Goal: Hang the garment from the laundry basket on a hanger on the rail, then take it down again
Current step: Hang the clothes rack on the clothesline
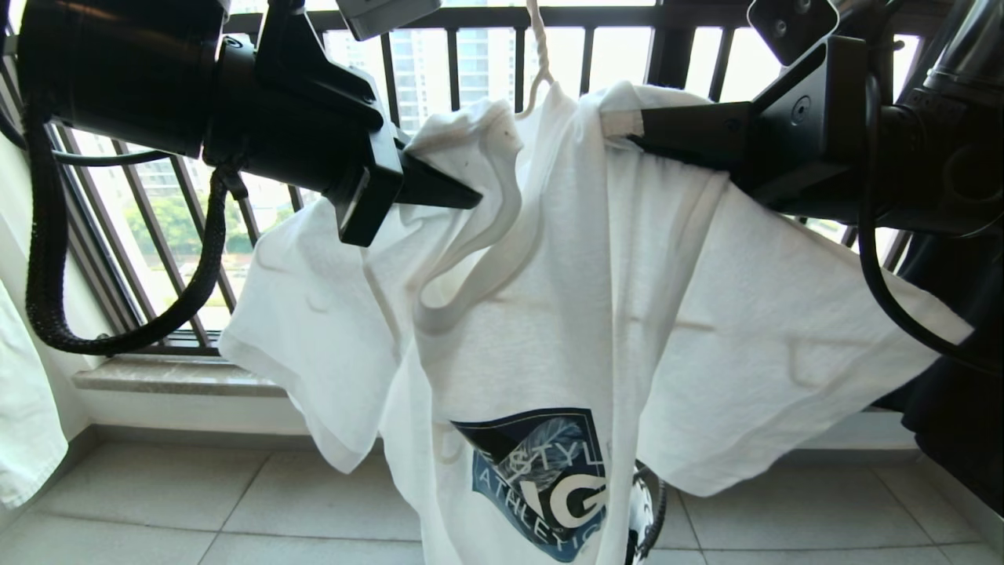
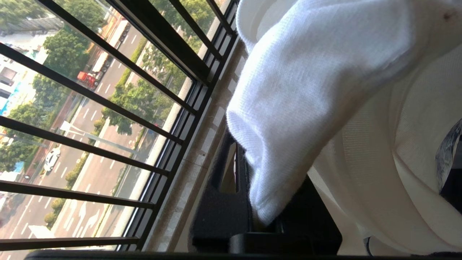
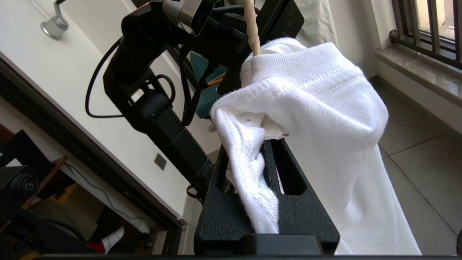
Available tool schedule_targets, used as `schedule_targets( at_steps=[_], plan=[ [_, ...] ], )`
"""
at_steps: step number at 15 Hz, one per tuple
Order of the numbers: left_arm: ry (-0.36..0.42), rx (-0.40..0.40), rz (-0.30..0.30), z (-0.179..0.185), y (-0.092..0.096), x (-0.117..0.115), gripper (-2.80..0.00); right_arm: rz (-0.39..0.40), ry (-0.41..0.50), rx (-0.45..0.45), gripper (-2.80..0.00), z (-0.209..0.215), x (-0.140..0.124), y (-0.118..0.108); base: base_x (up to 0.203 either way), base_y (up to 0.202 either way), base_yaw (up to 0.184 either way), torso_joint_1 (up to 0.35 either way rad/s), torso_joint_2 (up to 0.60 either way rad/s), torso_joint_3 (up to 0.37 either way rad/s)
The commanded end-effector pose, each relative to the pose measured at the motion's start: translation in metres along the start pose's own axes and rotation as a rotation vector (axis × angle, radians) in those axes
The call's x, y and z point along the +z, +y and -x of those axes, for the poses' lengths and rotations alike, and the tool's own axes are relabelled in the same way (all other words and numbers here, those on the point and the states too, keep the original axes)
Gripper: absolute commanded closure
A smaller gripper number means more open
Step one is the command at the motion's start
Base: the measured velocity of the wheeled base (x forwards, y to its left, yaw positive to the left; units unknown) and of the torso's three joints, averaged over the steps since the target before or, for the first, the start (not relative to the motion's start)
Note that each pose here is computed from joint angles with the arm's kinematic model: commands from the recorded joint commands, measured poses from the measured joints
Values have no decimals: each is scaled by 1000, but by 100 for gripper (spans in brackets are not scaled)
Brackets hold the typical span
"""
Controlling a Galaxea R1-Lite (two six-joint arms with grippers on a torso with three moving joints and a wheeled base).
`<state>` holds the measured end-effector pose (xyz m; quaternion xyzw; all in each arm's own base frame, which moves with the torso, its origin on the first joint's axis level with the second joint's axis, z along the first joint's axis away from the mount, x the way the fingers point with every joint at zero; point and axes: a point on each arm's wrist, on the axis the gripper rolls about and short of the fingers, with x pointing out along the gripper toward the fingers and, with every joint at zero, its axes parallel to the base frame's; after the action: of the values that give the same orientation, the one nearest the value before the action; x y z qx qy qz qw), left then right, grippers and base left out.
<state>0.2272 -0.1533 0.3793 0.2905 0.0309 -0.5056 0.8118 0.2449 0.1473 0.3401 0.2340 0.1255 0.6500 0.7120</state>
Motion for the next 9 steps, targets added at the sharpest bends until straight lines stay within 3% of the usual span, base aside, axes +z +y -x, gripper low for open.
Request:
schedule_targets(
  at_steps=[1, 5, 9],
  plan=[
    [1, -8, 2, -1, 0, -1, 0, -10, 6, -3, 0, -1, -1, -5, 0, 0, 0, 0, 0, 0],
    [-16, -67, 19, -4, -4, -6, 0, -2, -13, -29, 0, 4, 5, -12, 0, 0, 0, 0, 0, 0],
    [-79, -14, 32, -14, 3, -7, 0, 10, -17, -28, 0, 0, 10, -18, 0, 0, 0, 0, 0, 0]
  ],
)
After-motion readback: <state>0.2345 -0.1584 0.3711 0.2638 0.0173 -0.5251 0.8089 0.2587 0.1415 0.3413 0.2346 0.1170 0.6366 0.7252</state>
